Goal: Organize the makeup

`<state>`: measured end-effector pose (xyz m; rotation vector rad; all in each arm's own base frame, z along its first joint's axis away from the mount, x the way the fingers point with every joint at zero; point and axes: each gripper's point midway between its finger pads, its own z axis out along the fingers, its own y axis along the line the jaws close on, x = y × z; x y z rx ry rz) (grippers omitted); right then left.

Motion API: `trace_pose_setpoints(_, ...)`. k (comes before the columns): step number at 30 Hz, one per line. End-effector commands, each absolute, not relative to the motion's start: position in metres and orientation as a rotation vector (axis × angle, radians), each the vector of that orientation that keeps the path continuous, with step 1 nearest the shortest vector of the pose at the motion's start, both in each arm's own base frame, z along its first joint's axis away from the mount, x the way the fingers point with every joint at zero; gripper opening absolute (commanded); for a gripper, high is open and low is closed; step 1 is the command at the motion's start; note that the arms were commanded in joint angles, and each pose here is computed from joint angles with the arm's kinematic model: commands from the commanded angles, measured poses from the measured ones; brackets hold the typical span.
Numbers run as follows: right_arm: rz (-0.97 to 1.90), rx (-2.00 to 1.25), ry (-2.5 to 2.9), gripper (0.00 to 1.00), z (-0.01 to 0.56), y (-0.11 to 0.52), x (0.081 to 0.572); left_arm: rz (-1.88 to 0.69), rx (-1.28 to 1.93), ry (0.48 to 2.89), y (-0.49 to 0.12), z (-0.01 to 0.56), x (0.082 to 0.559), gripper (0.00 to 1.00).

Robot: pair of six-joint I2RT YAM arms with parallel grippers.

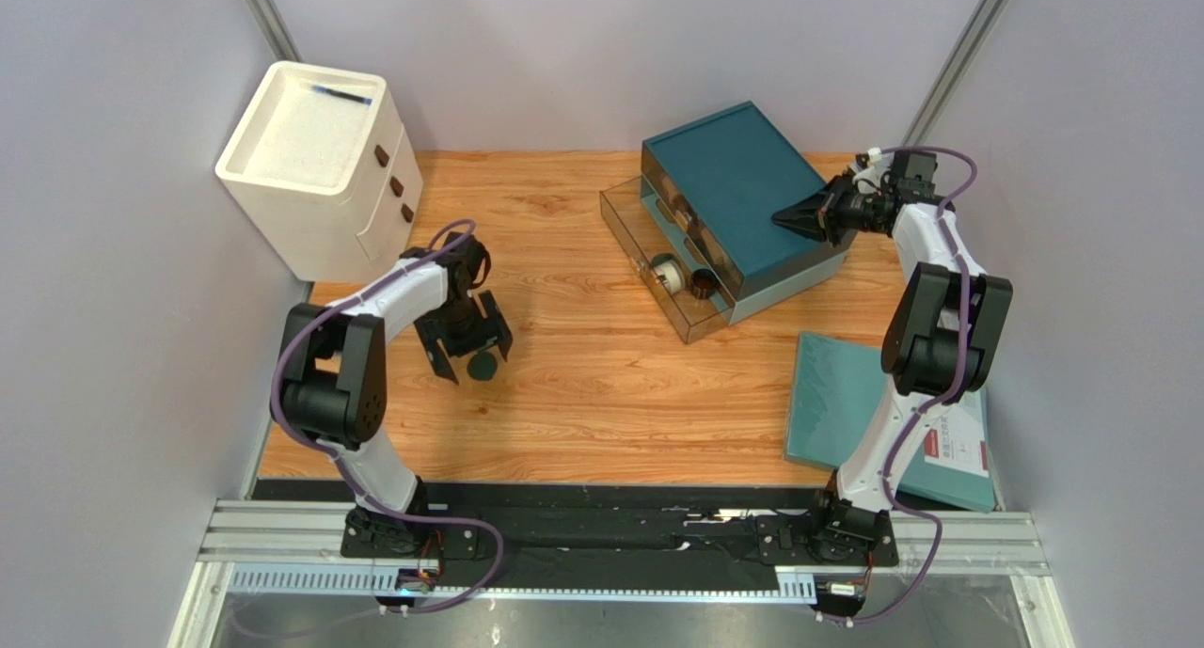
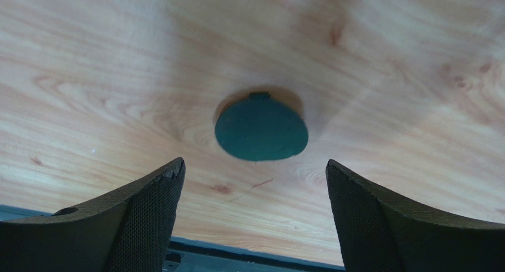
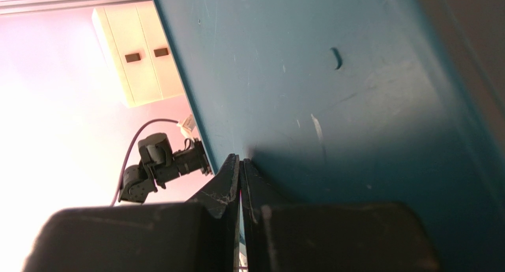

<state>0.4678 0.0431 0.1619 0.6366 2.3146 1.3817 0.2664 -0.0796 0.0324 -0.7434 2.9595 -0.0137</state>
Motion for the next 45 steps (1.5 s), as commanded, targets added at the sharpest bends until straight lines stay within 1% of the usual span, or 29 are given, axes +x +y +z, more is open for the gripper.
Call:
trace_pose_setpoints(1, 1.071, 0.918, 2.719, 0.04, 0.034, 0.04, 0.408, -0.018, -0.738, 2.918, -0.078, 0.033, 0.294, 0.89)
trace_pose_setpoints(3, 1.067, 0.924, 2.724, 0.04, 0.033, 0.04, 0.406, -0.022, -0.754, 2.929, -0.078, 0.027, 0.298, 0.87)
trace_pose_setpoints(6, 1.064, 0.916, 2.727, 0.04, 0.033, 0.04, 0.405, -0.042, -0.767, 2.951, -0.08, 0.019, 0.299, 0.8)
trace_pose_setpoints(7, 1.064, 0.916, 2.724, 0.04, 0.033, 0.039, 0.405, -0.048, -0.759, 2.96, -0.081, 0.016, 0.299, 0.64)
trace_pose_setpoints(8, 1.062, 0.918, 2.726, 0.04, 0.033, 0.039, 0.405, -0.04, -0.757, 2.972, -0.081, 0.015, 0.297, 0.61)
trace_pose_setpoints(9, 1.064, 0.917, 2.725, 0.04, 0.033, 0.04, 0.405, -0.033, -0.751, 2.984, -0.081, 0.013, 0.297, 0.6)
trace_pose_setpoints(11, 1.064, 0.92, 2.728, 0.04, 0.031, 0.039, 0.406, -0.037, -0.738, 2.983, -0.081, 0.014, 0.298, 0.48)
trace_pose_setpoints(12, 1.064, 0.921, 2.726, 0.04, 0.032, 0.039, 0.406, -0.067, -0.732, 2.993, -0.085, 0.015, 0.297, 0.31)
trace_pose_setpoints(13, 1.064, 0.921, 2.726, 0.04, 0.032, 0.039, 0.406, -0.083, -0.727, 2.994, -0.086, 0.017, 0.298, 0.21)
trace_pose_setpoints(14, 1.064, 0.921, 2.726, 0.04, 0.032, 0.039, 0.406, -0.115, -0.726, 2.996, -0.09, 0.019, 0.299, 0.14)
trace_pose_setpoints(15, 1.06, 0.919, 2.725, 0.04, 0.033, 0.039, 0.406, -0.135, -0.723, 2.988, -0.092, 0.022, 0.3, 0.02)
trace_pose_setpoints(16, 1.06, 0.92, 2.726, 0.04, 0.032, 0.039, 0.406, -0.17, -0.719, 2.981, -0.096, 0.025, 0.303, 0.0)
trace_pose_setpoints(21, 1.062, 0.923, 2.724, 0.04, 0.032, 0.039, 0.407, -0.327, -0.618, 2.897, -0.121, 0.059, 0.331, 0.0)
trace_pose_setpoints(22, 1.062, 0.92, 2.724, 0.04, 0.032, 0.04, 0.408, -0.395, -0.575, 2.848, -0.133, 0.076, 0.347, 0.0)
trace_pose_setpoints(24, 1.062, 0.919, 2.723, 0.04, 0.033, 0.039, 0.408, -0.482, -0.471, 2.809, -0.159, 0.093, 0.362, 0.0)
trace_pose_setpoints(25, 1.063, 0.924, 2.725, 0.04, 0.032, 0.04, 0.408, -0.583, -0.384, 2.746, -0.184, 0.116, 0.378, 0.0)
trace_pose_setpoints(27, 1.061, 0.92, 2.727, 0.04, 0.032, 0.04, 0.407, -0.653, -0.314, 2.718, -0.208, 0.127, 0.392, 0.04)
trace_pose_setpoints(28, 1.061, 0.92, 2.729, 0.04, 0.032, 0.04, 0.407, -0.708, -0.274, 2.654, -0.223, 0.151, 0.408, 0.09)
trace_pose_setpoints(29, 1.058, 0.919, 2.729, 0.04, 0.032, 0.04, 0.407, -0.73, -0.243, 2.666, -0.241, 0.146, 0.413, 0.09)
trace_pose_setpoints(30, 1.058, 0.92, 2.73, 0.04, 0.032, 0.04, 0.406, -0.786, -0.207, 2.611, -0.255, 0.168, 0.426, 0.09)
trace_pose_setpoints(33, 1.056, 0.92, 2.731, 0.04, 0.032, 0.04, 0.405, -0.854, -0.189, 2.611, -0.287, 0.165, 0.441, 0.09)
trace_pose_setpoints(34, 1.056, 0.916, 2.731, 0.04, 0.033, 0.04, 0.405, -0.888, -0.168, 2.565, -0.298, 0.181, 0.451, 0.09)
trace_pose_setpoints(35, 1.054, 0.919, 2.733, 0.04, 0.032, 0.04, 0.404, -0.892, -0.177, 2.585, -0.308, 0.169, 0.455, 0.08)
trace_pose_setpoints(36, 1.054, 0.918, 2.732, 0.04, 0.033, 0.04, 0.404, -0.917, -0.164, 2.541, -0.317, 0.18, 0.464, 0.08)
trace_pose_setpoints(38, 1.053, 0.916, 2.732, 0.04, 0.033, 0.04, 0.404, -0.951, -0.192, 2.513, -0.329, 0.176, 0.477, 0.08)
trace_pose_setpoints(41, 1.057, 0.91, 2.73, 0.04, 0.034, 0.04, 0.404, -1.055, -0.232, 2.474, -0.348, 0.178, 0.484, 0.09)
trace_pose_setpoints(42, 1.055, 0.911, 2.73, 0.04, 0.034, 0.04, 0.404, -1.071, -0.222, 2.439, -0.355, 0.184, 0.488, 0.1)
trace_pose_setpoints(43, 1.057, 0.912, 2.729, 0.04, 0.034, 0.04, 0.404, -1.087, -0.228, 2.434, -0.36, 0.181, 0.49, 0.21)
trace_pose_setpoints(45, 1.057, 0.912, 2.729, 0.04, 0.034, 0.04, 0.404, -1.125, -0.214, 2.405, -0.369, 0.187, 0.495, 0.35)
